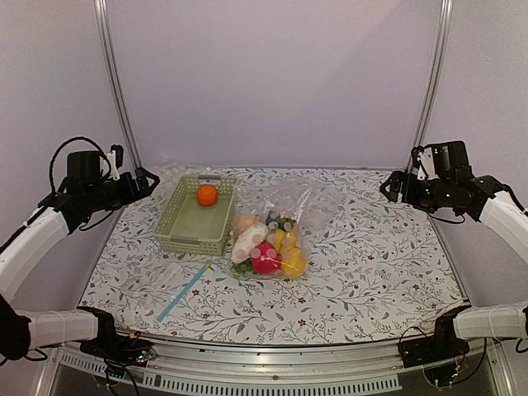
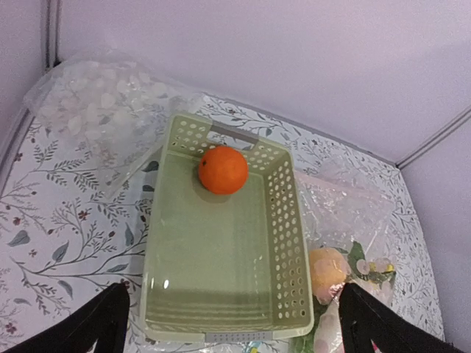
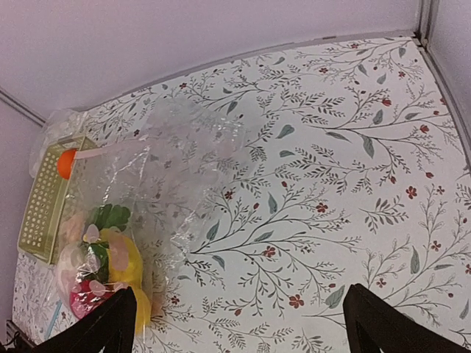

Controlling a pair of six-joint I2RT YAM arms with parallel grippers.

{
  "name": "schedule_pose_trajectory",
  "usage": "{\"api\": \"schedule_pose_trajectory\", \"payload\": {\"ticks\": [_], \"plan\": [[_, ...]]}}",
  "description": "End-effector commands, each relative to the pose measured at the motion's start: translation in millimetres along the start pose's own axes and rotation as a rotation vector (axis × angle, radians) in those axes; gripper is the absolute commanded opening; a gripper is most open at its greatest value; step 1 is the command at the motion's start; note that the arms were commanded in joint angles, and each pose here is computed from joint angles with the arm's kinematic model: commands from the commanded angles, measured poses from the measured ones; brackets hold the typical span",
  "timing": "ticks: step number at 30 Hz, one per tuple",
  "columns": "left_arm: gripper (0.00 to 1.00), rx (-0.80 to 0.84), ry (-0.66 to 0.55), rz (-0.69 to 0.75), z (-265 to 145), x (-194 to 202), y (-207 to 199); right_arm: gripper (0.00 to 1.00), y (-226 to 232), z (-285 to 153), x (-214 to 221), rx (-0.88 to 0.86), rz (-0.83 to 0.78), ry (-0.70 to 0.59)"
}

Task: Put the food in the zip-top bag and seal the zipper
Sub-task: Reset both arms

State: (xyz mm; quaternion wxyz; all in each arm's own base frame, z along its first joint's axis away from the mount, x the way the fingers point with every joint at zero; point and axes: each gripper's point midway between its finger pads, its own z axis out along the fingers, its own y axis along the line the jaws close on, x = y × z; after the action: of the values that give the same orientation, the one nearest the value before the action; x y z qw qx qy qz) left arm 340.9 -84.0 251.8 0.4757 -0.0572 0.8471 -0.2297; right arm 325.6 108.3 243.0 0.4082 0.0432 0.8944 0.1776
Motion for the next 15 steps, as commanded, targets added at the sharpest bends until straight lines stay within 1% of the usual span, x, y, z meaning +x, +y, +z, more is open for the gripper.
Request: {"api": "schedule_pose_trajectory", "payload": {"ticks": [1, 5, 7, 9, 11, 13, 15], "plan": [[1.0, -0.183, -0.07, -0.135, -16, -4, 75, 0.99, -55, -11, -16, 0.096, 0.127, -0.114], [1.0, -0.33, -0.183, -0.229, -45, -11, 128, 0.99, -110, -23, -18, 0.205, 0.224, -0.203], [1.0, -0.421, -0.253, -0.231, -59, -14, 146, 0.99, -126, -28, -19, 0.245, 0.235, -0.265], [1.0, -0.474, -0.327, -0.211, -70, -15, 154, 0.99, -137, -29, -19, 0.288, 0.217, -0.33], [1.0, -0.491, -0.391, -0.182, -73, -13, 159, 0.99, -145, -31, -19, 0.312, 0.191, -0.405], [0.99, -0.476, -0.466, -0.105, -72, -17, 155, 0.99, -149, -30, -18, 0.32, 0.153, -0.464], [1.0, -0.466, -0.499, -0.023, -65, -12, 150, 0.99, -154, -30, -16, 0.333, 0.114, -0.523]]}}
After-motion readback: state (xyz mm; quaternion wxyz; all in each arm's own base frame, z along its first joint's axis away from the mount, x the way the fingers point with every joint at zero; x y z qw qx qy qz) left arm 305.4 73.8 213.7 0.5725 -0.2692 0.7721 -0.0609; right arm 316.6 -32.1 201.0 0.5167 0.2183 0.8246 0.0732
